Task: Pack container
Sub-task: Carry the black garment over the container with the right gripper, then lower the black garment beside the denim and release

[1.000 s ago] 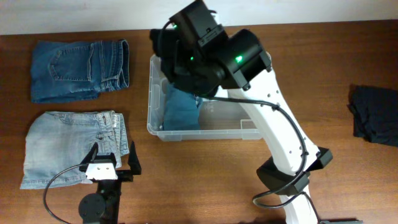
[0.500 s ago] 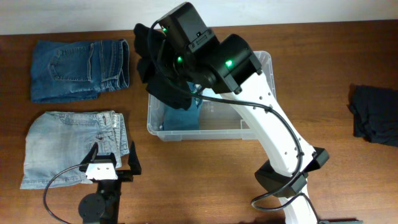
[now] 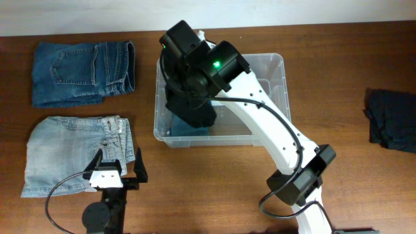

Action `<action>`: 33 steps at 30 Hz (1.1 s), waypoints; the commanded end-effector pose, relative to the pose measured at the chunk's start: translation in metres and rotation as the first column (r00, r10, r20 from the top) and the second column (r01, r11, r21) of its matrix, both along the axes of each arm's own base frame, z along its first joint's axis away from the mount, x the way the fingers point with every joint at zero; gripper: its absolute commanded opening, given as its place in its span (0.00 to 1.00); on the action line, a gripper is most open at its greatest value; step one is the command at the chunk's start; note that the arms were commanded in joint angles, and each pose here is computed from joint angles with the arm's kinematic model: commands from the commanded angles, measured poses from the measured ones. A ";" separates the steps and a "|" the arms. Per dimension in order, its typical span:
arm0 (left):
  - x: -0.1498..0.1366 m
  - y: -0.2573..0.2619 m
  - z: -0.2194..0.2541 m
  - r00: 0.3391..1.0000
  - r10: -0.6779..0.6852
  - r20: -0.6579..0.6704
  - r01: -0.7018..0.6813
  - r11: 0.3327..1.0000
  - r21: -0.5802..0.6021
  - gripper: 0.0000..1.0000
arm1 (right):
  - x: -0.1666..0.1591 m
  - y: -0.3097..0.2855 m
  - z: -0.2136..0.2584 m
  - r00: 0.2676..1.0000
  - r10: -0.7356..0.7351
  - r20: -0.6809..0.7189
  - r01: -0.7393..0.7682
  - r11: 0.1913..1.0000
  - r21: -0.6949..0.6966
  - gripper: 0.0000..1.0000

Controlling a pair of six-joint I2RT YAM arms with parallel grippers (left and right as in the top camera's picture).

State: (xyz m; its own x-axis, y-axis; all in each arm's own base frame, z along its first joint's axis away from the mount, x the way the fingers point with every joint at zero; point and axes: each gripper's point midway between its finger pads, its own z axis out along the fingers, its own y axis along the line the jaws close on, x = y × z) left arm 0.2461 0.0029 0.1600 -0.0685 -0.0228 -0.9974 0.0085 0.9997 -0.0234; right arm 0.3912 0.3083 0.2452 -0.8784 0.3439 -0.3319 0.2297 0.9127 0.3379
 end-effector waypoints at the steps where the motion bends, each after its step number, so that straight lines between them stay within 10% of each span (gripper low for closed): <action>1: 0.000 0.000 -0.001 1.000 -0.005 -0.001 0.005 1.000 0.011 0.99 | 0.013 -0.038 -0.001 0.996 -0.079 0.042 0.083 0.991 -0.102 0.04; 20: 0.000 0.000 -0.001 1.000 -0.005 -0.001 0.005 1.000 0.011 0.99 | 0.021 -0.135 -0.090 0.982 -0.175 -0.073 0.125 0.885 -0.449 0.05; 25: 0.000 0.000 -0.001 1.000 -0.005 -0.001 0.005 1.000 0.011 0.99 | 0.017 -0.139 -0.101 0.980 -0.178 -0.089 0.115 0.873 -0.474 0.18; 33: 0.000 0.000 -0.001 1.000 -0.005 -0.001 0.005 1.000 0.011 0.99 | 0.021 -0.137 -0.102 0.990 0.048 -0.136 -0.115 0.834 -0.540 0.64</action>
